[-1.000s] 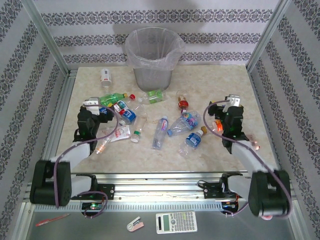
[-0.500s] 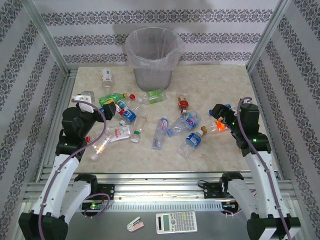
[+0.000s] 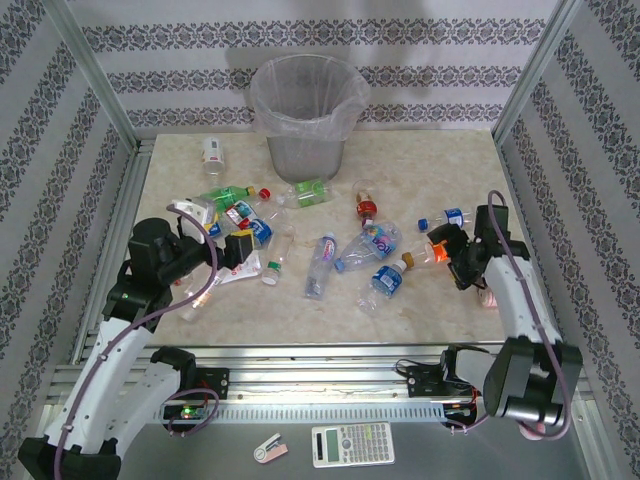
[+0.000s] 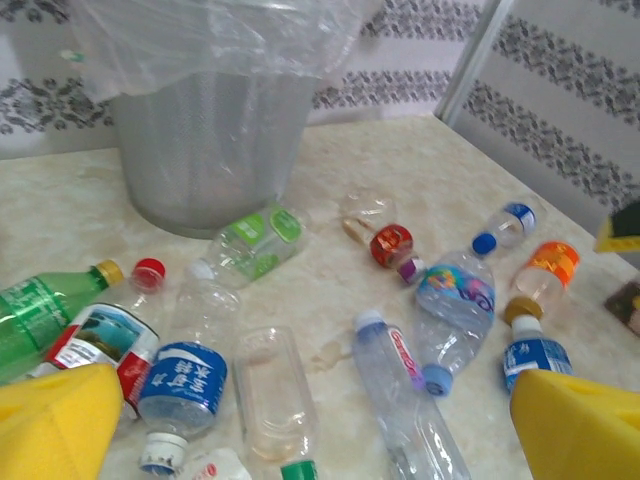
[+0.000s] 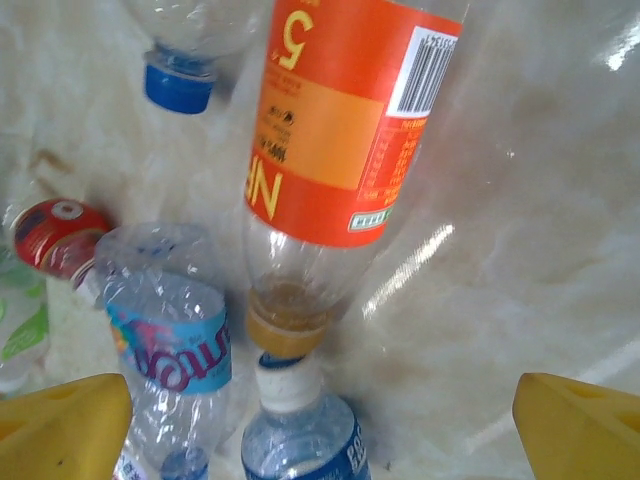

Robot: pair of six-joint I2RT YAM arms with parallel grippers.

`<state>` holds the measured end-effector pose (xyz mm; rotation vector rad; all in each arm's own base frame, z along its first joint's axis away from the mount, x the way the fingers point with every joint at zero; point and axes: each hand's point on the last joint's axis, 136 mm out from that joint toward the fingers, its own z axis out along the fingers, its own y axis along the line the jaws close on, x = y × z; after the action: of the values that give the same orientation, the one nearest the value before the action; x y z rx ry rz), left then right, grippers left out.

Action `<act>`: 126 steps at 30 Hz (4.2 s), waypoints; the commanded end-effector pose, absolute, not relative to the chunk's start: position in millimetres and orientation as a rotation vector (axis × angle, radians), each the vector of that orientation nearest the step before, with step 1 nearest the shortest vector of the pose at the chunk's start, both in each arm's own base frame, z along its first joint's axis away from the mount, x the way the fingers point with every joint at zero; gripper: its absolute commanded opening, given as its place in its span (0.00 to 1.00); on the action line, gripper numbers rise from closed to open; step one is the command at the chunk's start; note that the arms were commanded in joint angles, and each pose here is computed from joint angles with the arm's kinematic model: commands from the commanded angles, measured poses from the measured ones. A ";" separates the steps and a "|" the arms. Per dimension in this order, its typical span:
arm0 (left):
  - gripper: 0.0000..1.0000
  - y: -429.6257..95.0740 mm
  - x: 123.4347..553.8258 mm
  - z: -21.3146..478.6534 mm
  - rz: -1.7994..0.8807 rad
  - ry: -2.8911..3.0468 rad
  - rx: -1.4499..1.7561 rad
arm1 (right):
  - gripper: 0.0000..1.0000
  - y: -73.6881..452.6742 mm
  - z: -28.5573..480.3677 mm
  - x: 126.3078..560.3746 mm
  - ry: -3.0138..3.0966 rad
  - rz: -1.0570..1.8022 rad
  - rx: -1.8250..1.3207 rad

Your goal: Throw the plastic bottles in the bin

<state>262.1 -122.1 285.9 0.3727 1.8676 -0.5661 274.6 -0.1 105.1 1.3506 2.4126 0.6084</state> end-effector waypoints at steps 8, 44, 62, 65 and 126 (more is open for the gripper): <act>1.00 -146.9 243.1 289.5 -0.616 1.851 0.506 | 0.96 -19.6 77.0 313.4 2.378 0.567 1.519; 0.99 -148.5 237.3 294.2 -0.622 1.919 0.493 | 0.57 -26.7 41.4 307.6 2.482 0.468 1.491; 0.99 -157.7 249.5 298.5 -0.721 1.859 0.414 | 0.40 -9.9 103.1 296.6 2.377 0.623 1.305; 0.99 -158.5 251.6 300.2 -0.727 1.854 0.407 | 0.38 -2.5 126.3 298.2 2.332 0.693 1.244; 1.00 -156.5 269.6 303.8 -0.634 1.937 0.295 | 0.35 169.4 277.0 445.1 2.343 1.080 0.632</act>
<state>271.4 -156.1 295.7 0.2931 1.9349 -0.6450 451.1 178.8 253.8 0.6369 2.4116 1.0747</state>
